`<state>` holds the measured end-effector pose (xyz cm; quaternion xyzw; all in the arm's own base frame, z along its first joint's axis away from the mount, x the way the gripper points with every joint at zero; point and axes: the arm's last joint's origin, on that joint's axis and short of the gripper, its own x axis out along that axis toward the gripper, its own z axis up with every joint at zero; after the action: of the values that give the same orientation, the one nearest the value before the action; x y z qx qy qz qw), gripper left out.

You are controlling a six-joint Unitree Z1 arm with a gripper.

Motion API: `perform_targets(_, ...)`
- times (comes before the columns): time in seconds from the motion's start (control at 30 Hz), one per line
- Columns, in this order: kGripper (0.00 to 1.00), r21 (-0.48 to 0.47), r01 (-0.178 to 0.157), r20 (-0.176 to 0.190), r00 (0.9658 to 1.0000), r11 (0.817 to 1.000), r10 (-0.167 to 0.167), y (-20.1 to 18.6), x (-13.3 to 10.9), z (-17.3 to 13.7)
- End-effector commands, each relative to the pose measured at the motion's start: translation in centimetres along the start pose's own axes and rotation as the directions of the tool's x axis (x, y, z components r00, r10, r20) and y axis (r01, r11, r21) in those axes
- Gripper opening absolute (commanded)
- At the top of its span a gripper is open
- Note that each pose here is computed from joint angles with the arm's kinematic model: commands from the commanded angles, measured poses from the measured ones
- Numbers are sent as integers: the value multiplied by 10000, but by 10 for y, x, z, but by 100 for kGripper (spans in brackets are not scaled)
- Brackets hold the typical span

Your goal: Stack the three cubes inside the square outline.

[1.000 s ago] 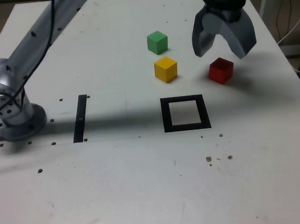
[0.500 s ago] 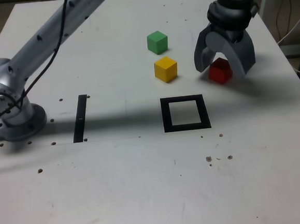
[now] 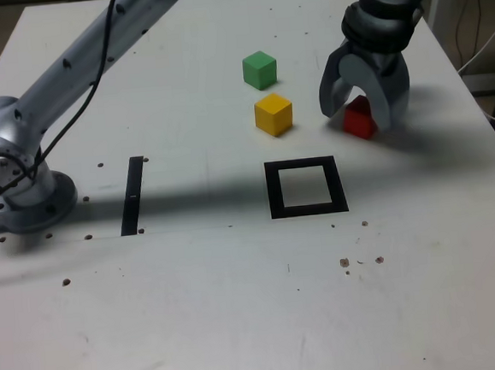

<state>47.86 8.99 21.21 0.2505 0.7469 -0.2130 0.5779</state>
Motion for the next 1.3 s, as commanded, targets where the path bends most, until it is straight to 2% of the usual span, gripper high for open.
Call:
perform_targets(0.0, 37, 54, 9, -83, 10000, 10000, -9, -3, -2, 1)
perform_targets(0.73, 37, -35, -37, -102, 9999, 10000, 37, -5, -4, 2)
perform_targets(0.93, 37, -274, -117, -46, 9999, 9996, 115, -11, -16, -5)
perform_targets(1.27, 37, -1046, 2, 31, 10000, 9945, 1, -42, -42, -23)
